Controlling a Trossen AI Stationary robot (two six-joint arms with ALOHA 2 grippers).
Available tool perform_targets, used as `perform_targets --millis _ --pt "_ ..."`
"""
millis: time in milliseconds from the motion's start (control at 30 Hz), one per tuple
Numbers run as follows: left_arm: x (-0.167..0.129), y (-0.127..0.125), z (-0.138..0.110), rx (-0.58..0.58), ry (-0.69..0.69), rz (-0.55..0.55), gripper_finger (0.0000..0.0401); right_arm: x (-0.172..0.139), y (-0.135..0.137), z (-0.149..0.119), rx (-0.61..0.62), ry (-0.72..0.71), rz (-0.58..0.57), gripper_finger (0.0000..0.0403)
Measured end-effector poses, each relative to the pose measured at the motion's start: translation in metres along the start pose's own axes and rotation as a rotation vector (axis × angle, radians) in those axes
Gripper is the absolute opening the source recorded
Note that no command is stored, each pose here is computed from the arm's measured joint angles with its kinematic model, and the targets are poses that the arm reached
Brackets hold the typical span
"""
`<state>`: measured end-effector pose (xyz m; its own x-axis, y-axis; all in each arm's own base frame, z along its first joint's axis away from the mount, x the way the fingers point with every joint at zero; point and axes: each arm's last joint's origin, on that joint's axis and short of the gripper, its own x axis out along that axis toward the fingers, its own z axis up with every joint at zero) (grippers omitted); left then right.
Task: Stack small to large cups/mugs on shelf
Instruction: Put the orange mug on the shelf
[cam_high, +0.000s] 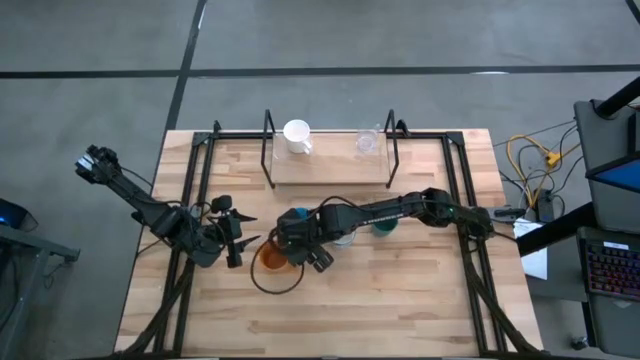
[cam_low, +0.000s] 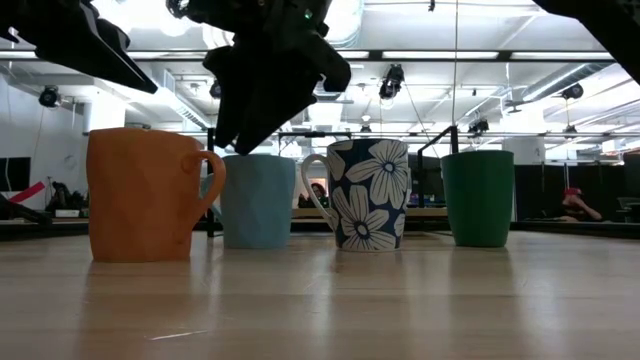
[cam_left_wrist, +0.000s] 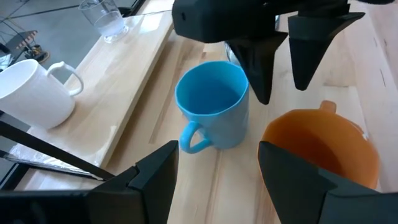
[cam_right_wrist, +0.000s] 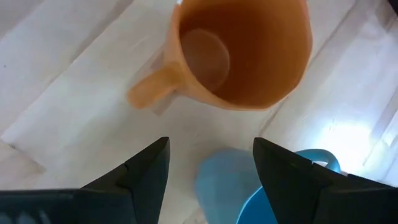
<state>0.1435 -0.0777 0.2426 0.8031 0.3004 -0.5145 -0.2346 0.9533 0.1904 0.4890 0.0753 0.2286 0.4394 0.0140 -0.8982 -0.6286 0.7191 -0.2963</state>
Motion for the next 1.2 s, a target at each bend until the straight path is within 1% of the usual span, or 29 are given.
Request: perform_targets --millis 267,433,600,833,1000,1200 --pt "0.0 0.0 -0.001 0.003 0.002 0.001 0.0208 -0.002 0.006 0.005 -0.051 0.004 -0.006 0.0226" --pt "0.0 0.0 -0.001 0.004 0.002 0.001 0.0208 -0.007 0.005 0.009 -0.046 0.006 -0.048 0.0226" --pt "0.0 0.0 -0.001 0.004 0.002 0.001 0.0208 -0.012 0.006 0.013 -0.055 -0.005 -0.055 0.0226" --pt "0.0 0.0 -0.001 0.005 0.002 0.001 0.0208 -0.014 0.019 0.021 -0.089 -0.012 -0.027 0.0226" --pt "0.0 0.0 0.0 -0.002 -0.004 -0.001 0.0208 -0.016 0.032 0.03 -0.143 -0.064 0.037 0.0226" --pt "0.0 0.0 0.0 -0.002 -0.004 -0.001 0.0208 -0.016 0.035 0.036 -0.202 -0.1 0.024 0.0226"
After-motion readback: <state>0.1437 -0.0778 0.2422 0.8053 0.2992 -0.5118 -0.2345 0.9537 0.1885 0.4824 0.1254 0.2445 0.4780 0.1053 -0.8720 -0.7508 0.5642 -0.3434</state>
